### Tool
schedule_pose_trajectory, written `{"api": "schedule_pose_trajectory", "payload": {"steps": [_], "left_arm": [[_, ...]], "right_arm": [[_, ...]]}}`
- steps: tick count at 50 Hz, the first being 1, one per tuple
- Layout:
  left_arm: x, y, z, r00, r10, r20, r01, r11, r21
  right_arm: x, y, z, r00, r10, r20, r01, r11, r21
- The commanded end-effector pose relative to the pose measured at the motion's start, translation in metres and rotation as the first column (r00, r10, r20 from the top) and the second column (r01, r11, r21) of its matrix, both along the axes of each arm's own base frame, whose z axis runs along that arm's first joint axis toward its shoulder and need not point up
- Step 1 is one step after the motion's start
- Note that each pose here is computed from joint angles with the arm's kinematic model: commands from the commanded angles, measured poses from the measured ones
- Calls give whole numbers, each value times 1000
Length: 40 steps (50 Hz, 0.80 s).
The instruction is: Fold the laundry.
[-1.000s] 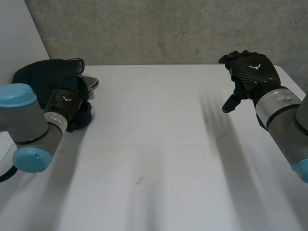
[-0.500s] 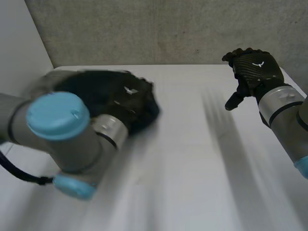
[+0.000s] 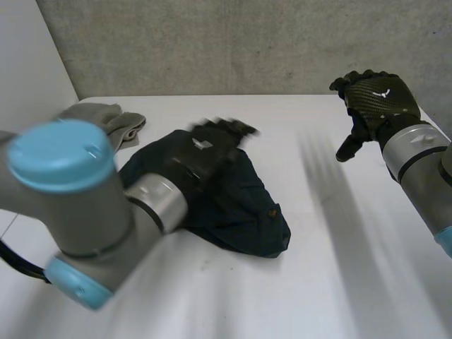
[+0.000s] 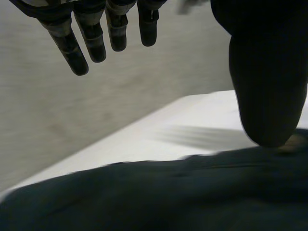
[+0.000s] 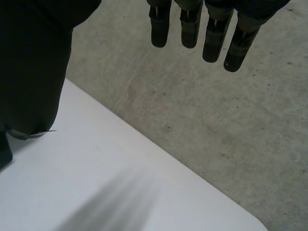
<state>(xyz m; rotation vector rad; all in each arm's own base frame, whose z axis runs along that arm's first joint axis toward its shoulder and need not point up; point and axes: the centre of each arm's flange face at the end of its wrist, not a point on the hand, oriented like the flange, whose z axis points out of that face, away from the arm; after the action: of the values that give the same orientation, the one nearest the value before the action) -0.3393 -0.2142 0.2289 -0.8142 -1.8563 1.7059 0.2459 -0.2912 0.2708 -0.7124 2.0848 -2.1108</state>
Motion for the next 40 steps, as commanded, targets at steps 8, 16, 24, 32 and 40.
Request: {"api": "schedule_pose_trajectory", "payload": {"steps": [8,16,24,32,40], "left_arm": [[100,-108,10,910,393,134,-369,913,-173],[128,-144,-33,858,436,273,-414,900,-136],[140,-161,-74,885,335,322,-357,934,10],[139,-170,-88,896,310,318,-340,940,41],[120,-169,-98,921,238,308,-267,962,55]], "right_arm": [[37,34,-4,975,180,-130,-171,982,83],[72,51,-19,941,299,-160,-268,944,191],[102,61,-38,909,375,-183,-320,908,271],[117,35,-49,932,315,-178,-266,930,252],[113,30,-51,944,277,-177,-227,939,258]]}}
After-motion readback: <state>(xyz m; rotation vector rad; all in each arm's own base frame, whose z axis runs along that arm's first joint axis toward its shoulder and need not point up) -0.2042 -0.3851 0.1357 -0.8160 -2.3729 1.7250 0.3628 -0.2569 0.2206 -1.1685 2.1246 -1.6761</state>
